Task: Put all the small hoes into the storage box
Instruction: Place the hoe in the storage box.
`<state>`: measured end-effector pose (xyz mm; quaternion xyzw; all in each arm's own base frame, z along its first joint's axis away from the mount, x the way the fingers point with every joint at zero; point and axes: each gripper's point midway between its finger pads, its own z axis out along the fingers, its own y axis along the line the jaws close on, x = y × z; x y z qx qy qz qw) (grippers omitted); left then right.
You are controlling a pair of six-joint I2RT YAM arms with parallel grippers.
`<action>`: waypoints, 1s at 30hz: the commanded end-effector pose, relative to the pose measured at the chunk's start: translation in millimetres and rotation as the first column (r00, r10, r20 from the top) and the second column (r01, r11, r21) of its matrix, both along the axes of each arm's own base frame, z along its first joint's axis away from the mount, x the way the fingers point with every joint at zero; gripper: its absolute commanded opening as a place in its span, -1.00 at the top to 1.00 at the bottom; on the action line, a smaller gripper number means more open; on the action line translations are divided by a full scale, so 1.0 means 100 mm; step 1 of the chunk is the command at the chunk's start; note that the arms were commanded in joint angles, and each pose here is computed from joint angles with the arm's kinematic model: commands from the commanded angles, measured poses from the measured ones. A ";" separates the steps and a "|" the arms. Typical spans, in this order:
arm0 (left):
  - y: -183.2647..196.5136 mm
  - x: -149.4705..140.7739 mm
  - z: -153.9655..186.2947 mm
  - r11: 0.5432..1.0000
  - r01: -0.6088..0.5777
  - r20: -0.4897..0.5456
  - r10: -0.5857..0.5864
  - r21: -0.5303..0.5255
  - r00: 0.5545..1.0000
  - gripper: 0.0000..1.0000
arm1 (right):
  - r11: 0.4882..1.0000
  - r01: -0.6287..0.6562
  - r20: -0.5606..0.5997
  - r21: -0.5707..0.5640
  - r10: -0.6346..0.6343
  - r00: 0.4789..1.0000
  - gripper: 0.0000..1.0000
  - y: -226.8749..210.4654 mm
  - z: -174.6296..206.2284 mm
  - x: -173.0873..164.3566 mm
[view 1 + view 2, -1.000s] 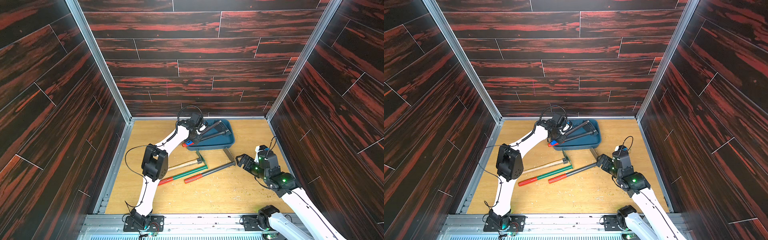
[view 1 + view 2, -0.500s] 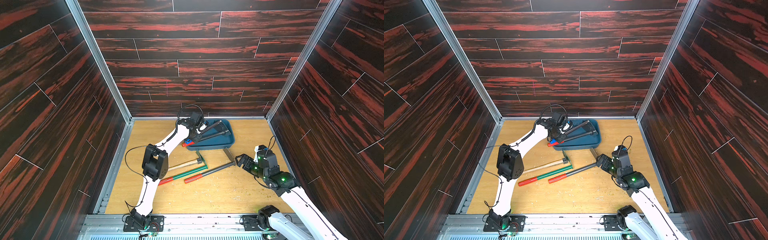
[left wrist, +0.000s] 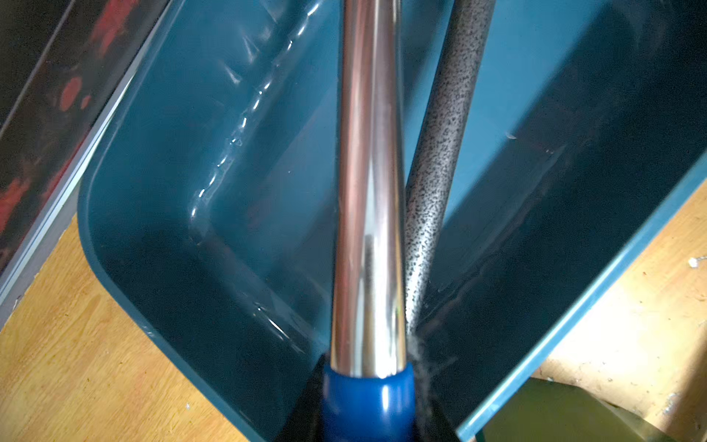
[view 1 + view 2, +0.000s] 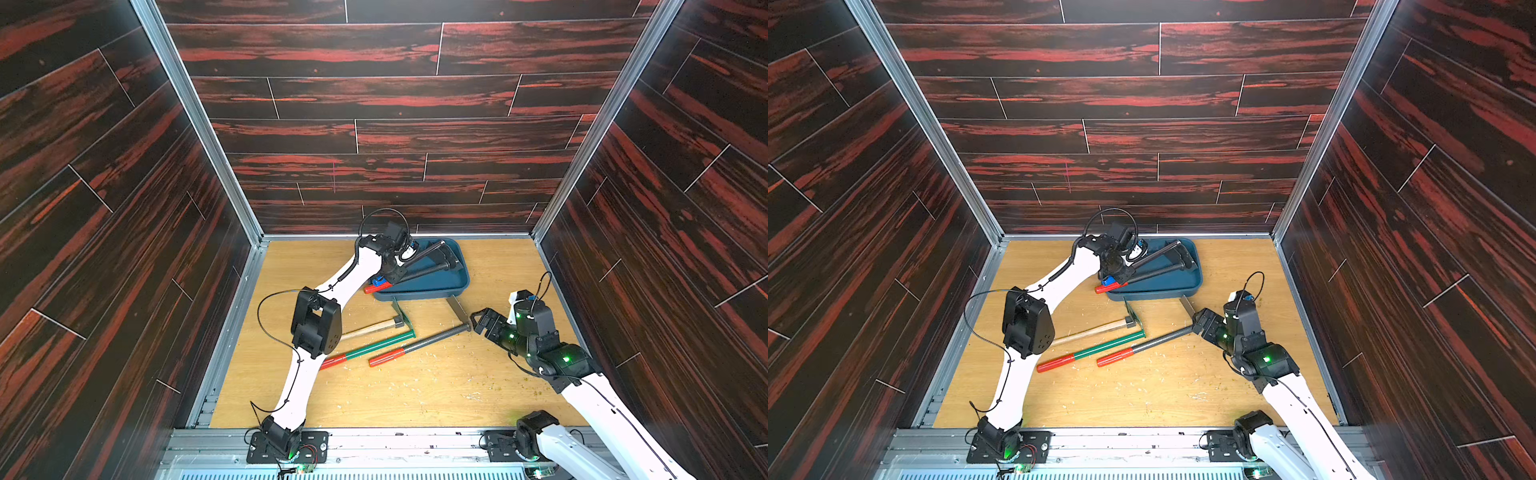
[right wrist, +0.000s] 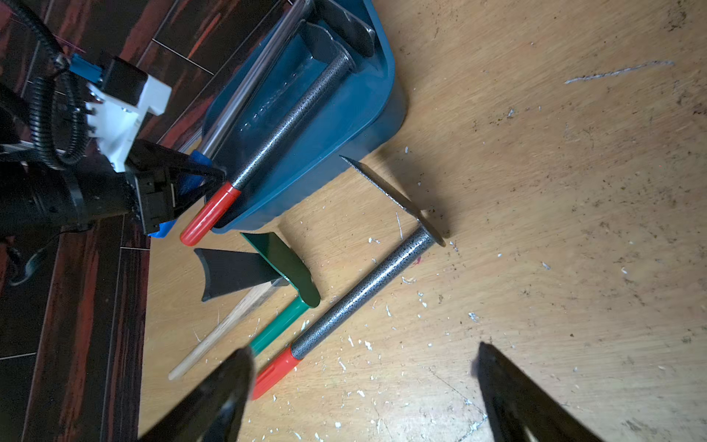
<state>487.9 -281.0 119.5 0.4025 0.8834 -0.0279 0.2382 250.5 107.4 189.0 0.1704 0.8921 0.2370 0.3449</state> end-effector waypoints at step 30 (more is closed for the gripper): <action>0.08 -0.07 -0.23 0.999 -0.024 -0.070 0.027 0.044 0.997 0.22 | 1.000 -0.019 -0.008 -0.004 0.019 1.000 -0.87 0.01 -0.06 -0.03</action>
